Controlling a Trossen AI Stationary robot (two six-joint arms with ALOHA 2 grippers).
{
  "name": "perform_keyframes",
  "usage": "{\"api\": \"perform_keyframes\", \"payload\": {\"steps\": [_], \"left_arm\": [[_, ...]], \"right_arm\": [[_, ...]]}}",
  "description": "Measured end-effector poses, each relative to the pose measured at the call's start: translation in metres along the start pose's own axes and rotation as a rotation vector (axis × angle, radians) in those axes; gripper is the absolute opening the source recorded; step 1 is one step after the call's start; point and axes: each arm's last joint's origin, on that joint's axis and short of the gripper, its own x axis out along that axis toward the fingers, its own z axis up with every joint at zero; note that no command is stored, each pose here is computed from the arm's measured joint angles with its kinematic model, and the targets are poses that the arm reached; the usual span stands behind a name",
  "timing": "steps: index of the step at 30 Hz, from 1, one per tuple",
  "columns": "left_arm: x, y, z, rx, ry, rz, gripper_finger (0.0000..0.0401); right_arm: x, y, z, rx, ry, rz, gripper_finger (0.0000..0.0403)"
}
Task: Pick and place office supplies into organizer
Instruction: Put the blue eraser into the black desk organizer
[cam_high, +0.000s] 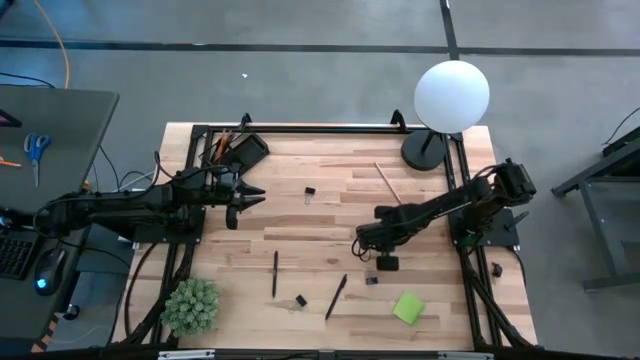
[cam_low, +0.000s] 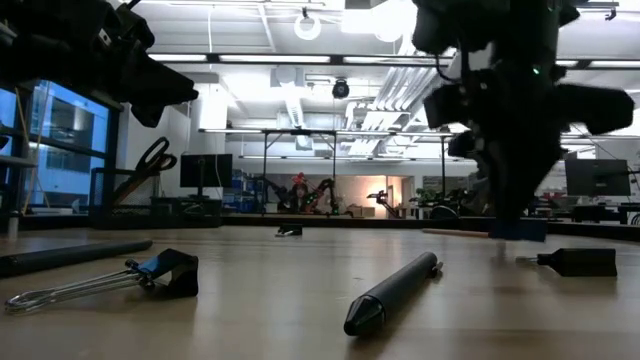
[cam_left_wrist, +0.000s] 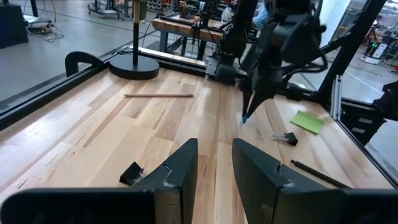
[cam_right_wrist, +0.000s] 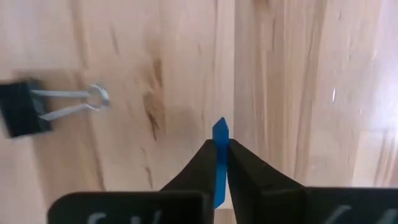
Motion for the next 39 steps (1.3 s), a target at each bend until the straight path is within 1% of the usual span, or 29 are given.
{"api": "perform_keyframes", "payload": {"steps": [5,9,11,14,17,20,24,27,30,33,35,39], "left_arm": [[0.0,0.0,0.0,0.0,0.0,0.0,0.009],[0.0,0.0,0.0,0.0,0.0,0.0,0.009],[0.0,0.0,0.0,0.0,0.0,0.0,0.009],[0.0,0.0,0.0,0.0,-0.001,0.0,0.009],[0.0,0.0,0.001,0.002,-0.012,-0.002,0.009],[-0.002,-0.001,0.003,0.01,-0.031,-0.006,0.009],[-0.002,-0.001,0.002,0.051,-0.02,-0.006,0.009],[-0.001,-0.001,0.0,0.074,0.002,-0.032,0.009],[0.001,-0.003,0.002,0.085,-0.009,-0.104,0.009],[0.004,-0.004,0.003,0.089,-0.024,-0.15,0.009],[0.007,-0.004,0.004,0.091,-0.03,-0.162,0.009],[0.012,-0.004,0.005,0.096,-0.052,-0.168,0.009]], "right_arm": [[-0.013,0.001,0.007,-0.014,0.006,-0.003,0.0004],[-0.026,0.003,0.02,-0.023,-0.064,-0.041,0.0004],[-0.034,0.002,0.031,-0.042,-0.138,-0.066,0.0003],[-0.048,-0.003,0.052,-0.08,-0.303,-0.104,0.0003],[-0.058,-0.014,0.075,-0.094,-0.498,-0.115,0.0003],[-0.066,-0.031,0.091,-0.068,-0.657,-0.096,0.0003],[-0.074,-0.052,0.102,-0.044,-0.78,-0.027,0.0002],[-0.08,-0.059,0.109,-0.058,-0.868,-0.011,0.0003],[-0.089,-0.058,0.117,-0.084,-1.003,-0.01,0.0003],[-0.095,-0.057,0.126,-0.106,-1.134,-0.007,0.0003],[-0.094,-0.056,0.131,-0.116,-1.195,-0.013,0.0003],[-0.086,-0.056,0.139,-0.117,-1.243,-0.021,0.0002]]}}
